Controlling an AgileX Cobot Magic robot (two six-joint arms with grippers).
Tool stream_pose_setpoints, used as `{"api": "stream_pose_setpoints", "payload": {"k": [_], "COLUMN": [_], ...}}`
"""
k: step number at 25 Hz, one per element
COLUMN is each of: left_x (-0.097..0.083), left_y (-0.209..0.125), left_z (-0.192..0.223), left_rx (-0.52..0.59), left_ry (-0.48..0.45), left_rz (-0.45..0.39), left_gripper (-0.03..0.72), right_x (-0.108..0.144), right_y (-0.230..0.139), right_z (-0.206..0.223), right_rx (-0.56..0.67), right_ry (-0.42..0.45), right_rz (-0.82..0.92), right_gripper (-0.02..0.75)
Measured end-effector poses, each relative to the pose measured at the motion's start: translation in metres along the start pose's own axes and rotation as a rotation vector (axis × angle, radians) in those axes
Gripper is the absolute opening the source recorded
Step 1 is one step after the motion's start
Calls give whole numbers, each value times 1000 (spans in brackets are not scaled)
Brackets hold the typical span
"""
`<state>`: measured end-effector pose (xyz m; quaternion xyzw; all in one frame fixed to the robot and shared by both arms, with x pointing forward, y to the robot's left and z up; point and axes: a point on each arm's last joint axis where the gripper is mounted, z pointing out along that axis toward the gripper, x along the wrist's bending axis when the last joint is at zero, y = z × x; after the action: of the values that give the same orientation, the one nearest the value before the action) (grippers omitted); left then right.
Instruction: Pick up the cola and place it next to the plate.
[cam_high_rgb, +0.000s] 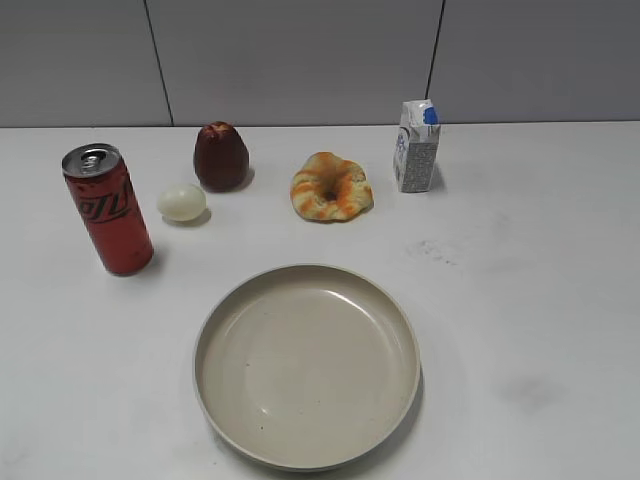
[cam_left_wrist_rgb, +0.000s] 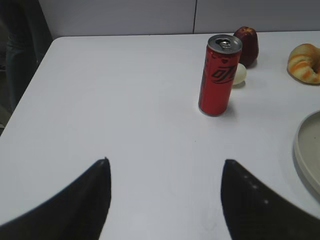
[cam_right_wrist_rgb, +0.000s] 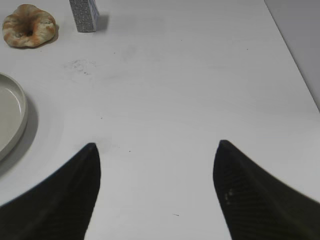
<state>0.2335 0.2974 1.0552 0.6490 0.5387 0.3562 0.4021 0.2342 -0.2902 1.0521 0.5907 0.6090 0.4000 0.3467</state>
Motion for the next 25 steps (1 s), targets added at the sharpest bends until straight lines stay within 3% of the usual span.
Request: {"api": "stream_pose_setpoints", "payload": {"k": [18,21,23,25], "left_x": [0,0,2,4], "left_y": [0,8,25,44], "left_z": [0,2,9,22], "left_rx": [0,-6,-55,-86], "left_ry": [-2,-4,2,8], "left_rz": [-1,-4,-7,-12], "left_gripper": [468,537,616,647], "right_x": [0,0,0,0], "right_y": [0,0,0,0], "right_z": [0,0,0,0], "right_rx": [0,0,0,0], "right_ry": [0,0,0,0], "right_rz": [0,0,0,0], "right_gripper": [535,535,535,535]}}
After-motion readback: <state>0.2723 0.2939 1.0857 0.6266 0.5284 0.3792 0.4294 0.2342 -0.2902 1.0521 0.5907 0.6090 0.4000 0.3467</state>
